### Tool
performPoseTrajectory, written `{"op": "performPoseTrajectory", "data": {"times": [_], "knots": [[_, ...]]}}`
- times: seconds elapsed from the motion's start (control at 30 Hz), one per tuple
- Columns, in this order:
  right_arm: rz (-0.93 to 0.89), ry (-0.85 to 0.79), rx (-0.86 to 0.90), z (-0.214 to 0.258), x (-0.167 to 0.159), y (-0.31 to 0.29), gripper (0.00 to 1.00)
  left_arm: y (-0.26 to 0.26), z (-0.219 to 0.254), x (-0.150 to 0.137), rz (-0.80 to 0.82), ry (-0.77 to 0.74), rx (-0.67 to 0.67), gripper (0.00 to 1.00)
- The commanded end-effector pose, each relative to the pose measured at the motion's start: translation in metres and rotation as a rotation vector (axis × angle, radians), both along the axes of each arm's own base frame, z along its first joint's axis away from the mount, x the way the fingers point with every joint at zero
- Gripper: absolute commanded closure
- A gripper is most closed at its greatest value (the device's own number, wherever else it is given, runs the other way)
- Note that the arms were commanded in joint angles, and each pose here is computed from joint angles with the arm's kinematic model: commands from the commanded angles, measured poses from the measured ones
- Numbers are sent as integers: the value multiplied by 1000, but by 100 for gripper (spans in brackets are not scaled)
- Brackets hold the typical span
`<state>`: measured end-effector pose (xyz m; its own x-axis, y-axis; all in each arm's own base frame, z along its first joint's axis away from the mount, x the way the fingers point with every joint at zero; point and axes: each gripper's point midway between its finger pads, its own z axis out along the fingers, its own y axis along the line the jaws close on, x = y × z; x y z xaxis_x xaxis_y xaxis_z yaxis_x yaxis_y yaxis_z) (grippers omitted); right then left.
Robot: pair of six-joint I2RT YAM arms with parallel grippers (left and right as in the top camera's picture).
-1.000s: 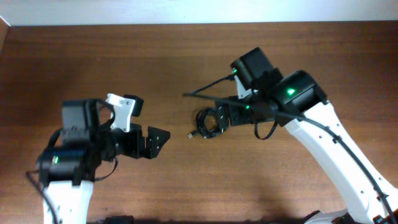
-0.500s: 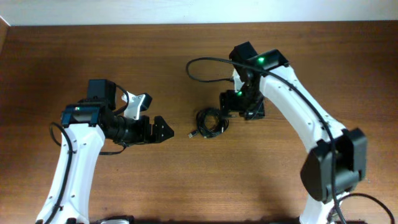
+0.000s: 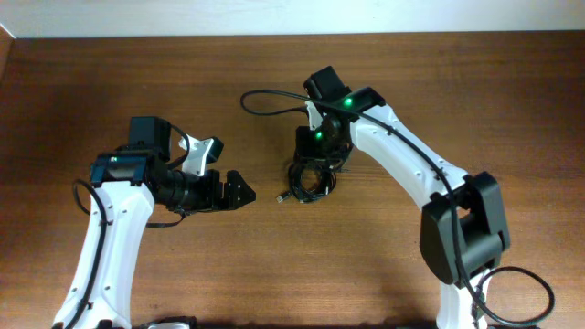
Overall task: Untangle cables
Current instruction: 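Move the right gripper over the coiled black cable bundle, then grasp the black cable coil with the right gripper and lift it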
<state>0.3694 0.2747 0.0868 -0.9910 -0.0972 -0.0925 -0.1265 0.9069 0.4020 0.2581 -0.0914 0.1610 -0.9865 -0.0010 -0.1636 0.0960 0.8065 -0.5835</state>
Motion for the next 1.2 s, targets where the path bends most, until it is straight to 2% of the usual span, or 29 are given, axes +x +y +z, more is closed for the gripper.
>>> {"op": "performPoseTrajectory", "data": {"times": [0.0,0.2,0.37,0.53,0.6,0.67,0.83,1.03,1.17], "knots": [[-95,40,-62,-25,3,-4,61,6,-1,4,15,-4,30,1],[-182,91,-75,-56,7,2,62,7,-2,4,16,-4,41,1],[-161,111,-115,-76,-1,7,62,7,-2,5,16,-7,41,1],[-162,109,-123,-77,-1,6,82,7,-2,5,16,-7,41,1],[-162,110,-124,-77,-1,5,95,7,-2,5,16,-8,41,1],[-160,113,-117,-76,-1,7,96,7,-1,5,16,-9,41,1],[-81,156,-6,-22,-5,13,96,8,-1,10,17,-30,42,1],[61,71,106,101,-21,18,96,7,-1,9,17,-28,40,1],[134,72,207,142,-40,25,96,6,0,7,65,15,23,1]]}}
